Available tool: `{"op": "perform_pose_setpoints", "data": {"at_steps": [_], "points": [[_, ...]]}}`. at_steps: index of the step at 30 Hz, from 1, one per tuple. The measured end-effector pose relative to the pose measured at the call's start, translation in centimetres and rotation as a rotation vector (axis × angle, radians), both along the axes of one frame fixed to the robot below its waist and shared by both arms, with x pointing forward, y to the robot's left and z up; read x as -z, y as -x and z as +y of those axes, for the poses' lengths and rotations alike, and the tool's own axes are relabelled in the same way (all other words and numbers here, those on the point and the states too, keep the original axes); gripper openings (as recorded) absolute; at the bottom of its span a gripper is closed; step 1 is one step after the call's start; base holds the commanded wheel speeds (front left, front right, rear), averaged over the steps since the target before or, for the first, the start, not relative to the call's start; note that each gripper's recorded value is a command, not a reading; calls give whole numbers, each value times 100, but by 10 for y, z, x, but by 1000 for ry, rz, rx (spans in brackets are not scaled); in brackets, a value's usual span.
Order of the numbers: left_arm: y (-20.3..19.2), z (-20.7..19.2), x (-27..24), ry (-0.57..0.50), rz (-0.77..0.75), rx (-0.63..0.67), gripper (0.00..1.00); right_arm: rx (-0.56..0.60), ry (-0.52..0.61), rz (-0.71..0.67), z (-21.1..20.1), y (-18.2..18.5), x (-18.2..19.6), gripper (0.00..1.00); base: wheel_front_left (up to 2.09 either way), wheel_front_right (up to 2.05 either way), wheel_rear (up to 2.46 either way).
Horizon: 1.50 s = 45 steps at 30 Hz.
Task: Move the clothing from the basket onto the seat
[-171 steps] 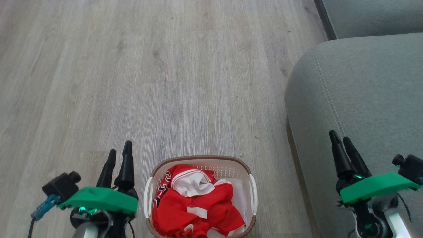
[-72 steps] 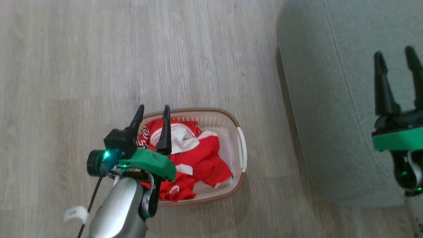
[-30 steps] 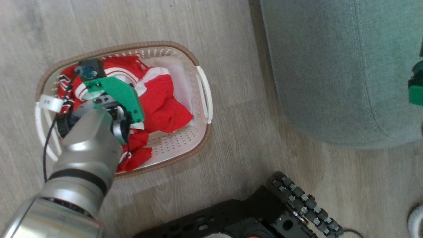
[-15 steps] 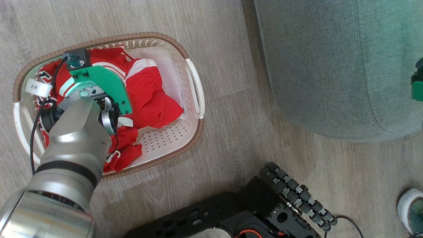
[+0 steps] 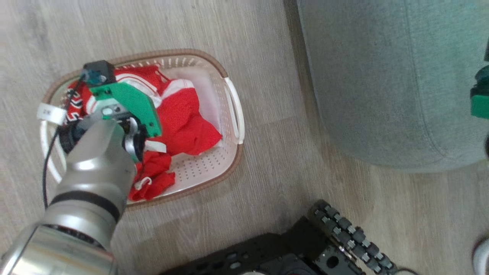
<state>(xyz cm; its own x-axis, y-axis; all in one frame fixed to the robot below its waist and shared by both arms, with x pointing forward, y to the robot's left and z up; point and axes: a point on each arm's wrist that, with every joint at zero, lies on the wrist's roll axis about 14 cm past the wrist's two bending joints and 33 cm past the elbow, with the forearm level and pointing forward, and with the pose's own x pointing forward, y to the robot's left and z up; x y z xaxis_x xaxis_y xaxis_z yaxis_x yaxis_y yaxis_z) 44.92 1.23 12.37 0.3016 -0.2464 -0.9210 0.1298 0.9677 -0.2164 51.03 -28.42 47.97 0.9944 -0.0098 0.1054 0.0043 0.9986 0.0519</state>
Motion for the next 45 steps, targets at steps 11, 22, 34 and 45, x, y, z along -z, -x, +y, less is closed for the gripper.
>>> {"op": "perform_pose_setpoints", "data": {"at_steps": [11,22,34,45], "points": [[2,2,-85,98,-258,29,0,-29,-13,-118,13,27,-63,100,0,0,0],[-2,7,-194,176,-569,32,0,-64,-46,-209,34,75,-109,100,0,0,0],[-18,-3,-341,274,-1010,47,0,-144,-89,-245,69,102,-124,100,0,0,0],[1,-5,-473,347,-1355,92,0,-225,-109,-244,101,126,-125,100,0,0,0]]}}
